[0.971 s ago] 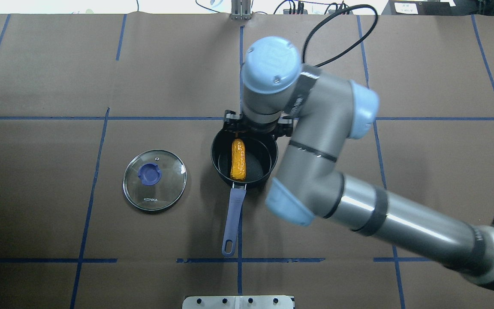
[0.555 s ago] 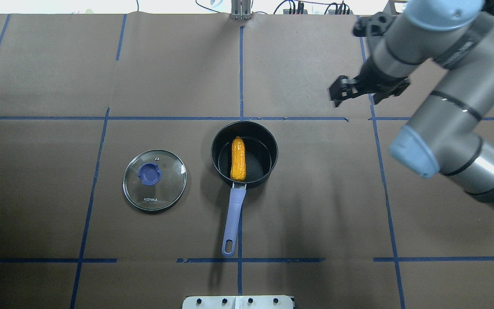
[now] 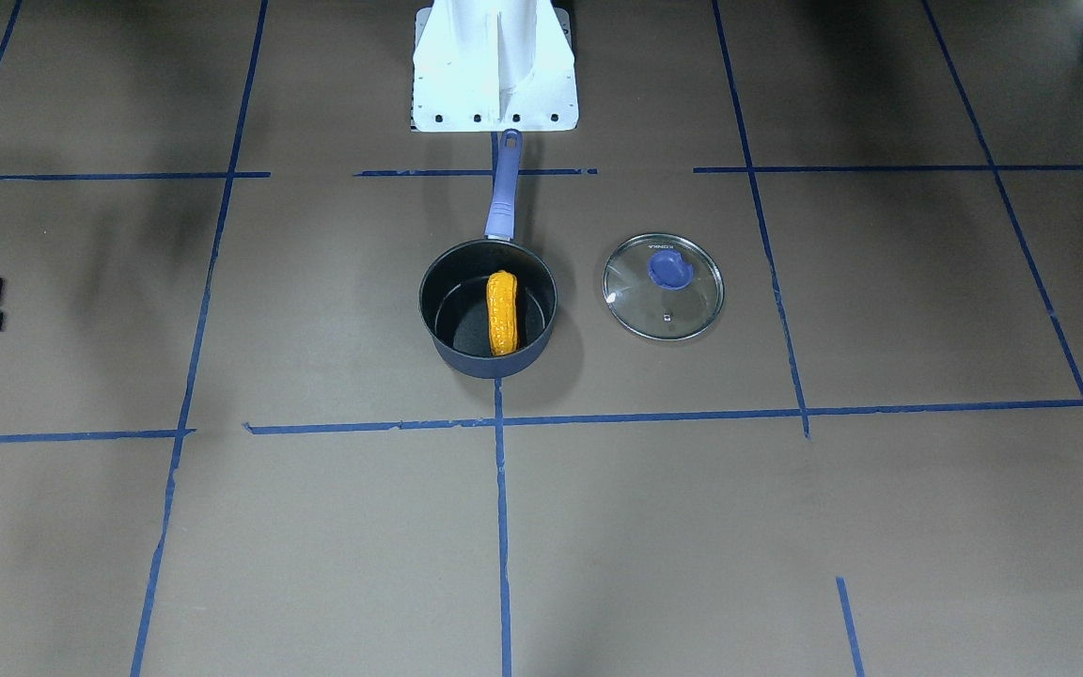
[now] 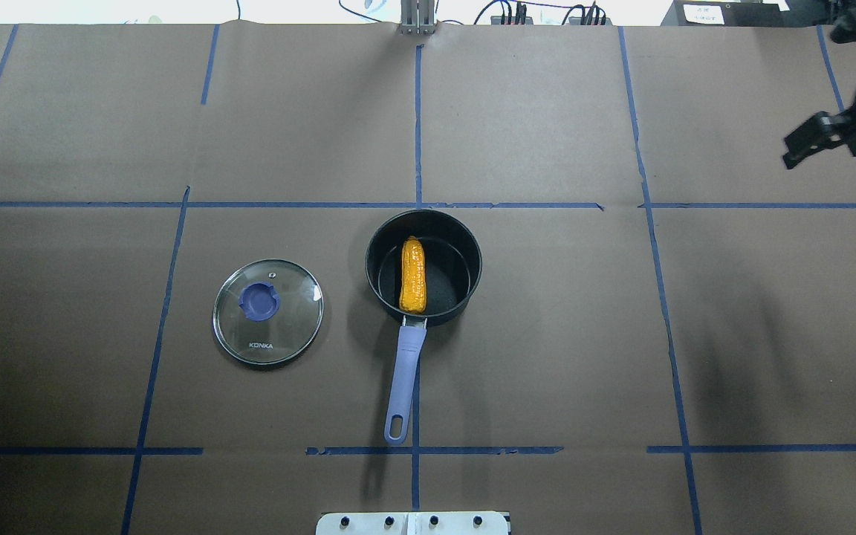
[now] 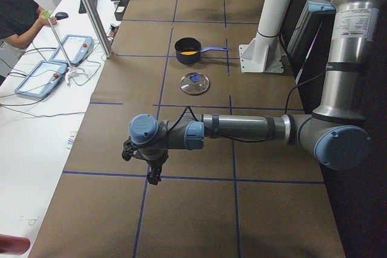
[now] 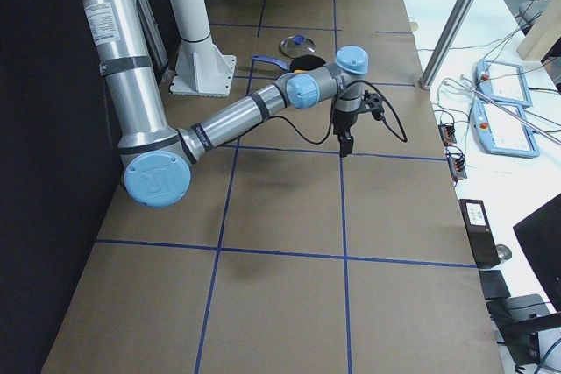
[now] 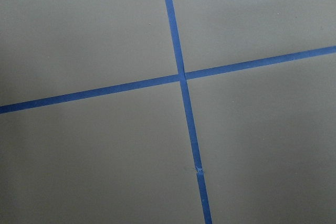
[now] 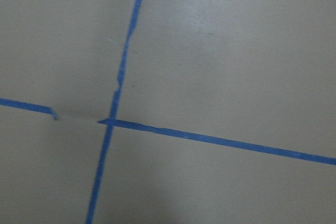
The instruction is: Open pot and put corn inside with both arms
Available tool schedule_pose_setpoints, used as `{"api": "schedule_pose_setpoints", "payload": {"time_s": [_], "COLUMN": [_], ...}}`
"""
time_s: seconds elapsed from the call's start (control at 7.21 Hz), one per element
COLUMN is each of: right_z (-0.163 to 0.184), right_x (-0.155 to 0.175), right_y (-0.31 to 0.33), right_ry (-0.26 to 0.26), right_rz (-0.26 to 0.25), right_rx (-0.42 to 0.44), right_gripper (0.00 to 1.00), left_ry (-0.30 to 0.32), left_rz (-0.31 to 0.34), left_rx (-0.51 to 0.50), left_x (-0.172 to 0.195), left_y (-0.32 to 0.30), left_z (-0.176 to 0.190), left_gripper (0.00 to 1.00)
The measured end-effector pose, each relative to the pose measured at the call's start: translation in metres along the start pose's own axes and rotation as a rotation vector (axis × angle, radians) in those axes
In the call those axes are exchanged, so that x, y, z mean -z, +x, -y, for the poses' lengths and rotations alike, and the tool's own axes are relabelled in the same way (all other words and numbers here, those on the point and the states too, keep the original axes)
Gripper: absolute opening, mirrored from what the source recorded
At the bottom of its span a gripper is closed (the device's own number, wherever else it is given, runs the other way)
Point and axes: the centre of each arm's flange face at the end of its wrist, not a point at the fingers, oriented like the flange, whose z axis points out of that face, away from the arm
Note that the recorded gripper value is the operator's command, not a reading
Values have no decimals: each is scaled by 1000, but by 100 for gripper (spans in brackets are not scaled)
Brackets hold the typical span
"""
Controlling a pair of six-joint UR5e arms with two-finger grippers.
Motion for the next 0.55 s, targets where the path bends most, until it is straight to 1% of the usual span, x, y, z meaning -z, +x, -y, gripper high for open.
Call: {"api": "schedule_pose_setpoints", "payload": {"time_s": [0.14, 0.28, 0.42, 0.55], "right_z": [-16, -32, -46, -56], "right_x": [-3, -13, -24, -33], "right_y": [46, 89, 133, 174], "right_ry": [-18, -46, -60, -62], "right_rz": [0, 22, 46, 62], "right_rx": [-3, -27, -31, -28], "right_gripper": [100, 100, 100, 100], "left_ry": [1, 1, 1, 0], "left_rz": [0, 0, 0, 0], "left_rx": [-1, -1, -1, 0], "left_x": [0, 1, 1, 0], "left_y": [0, 1, 1, 0], "left_z": [0, 0, 0, -1], "left_gripper": [100, 100, 100, 100]}}
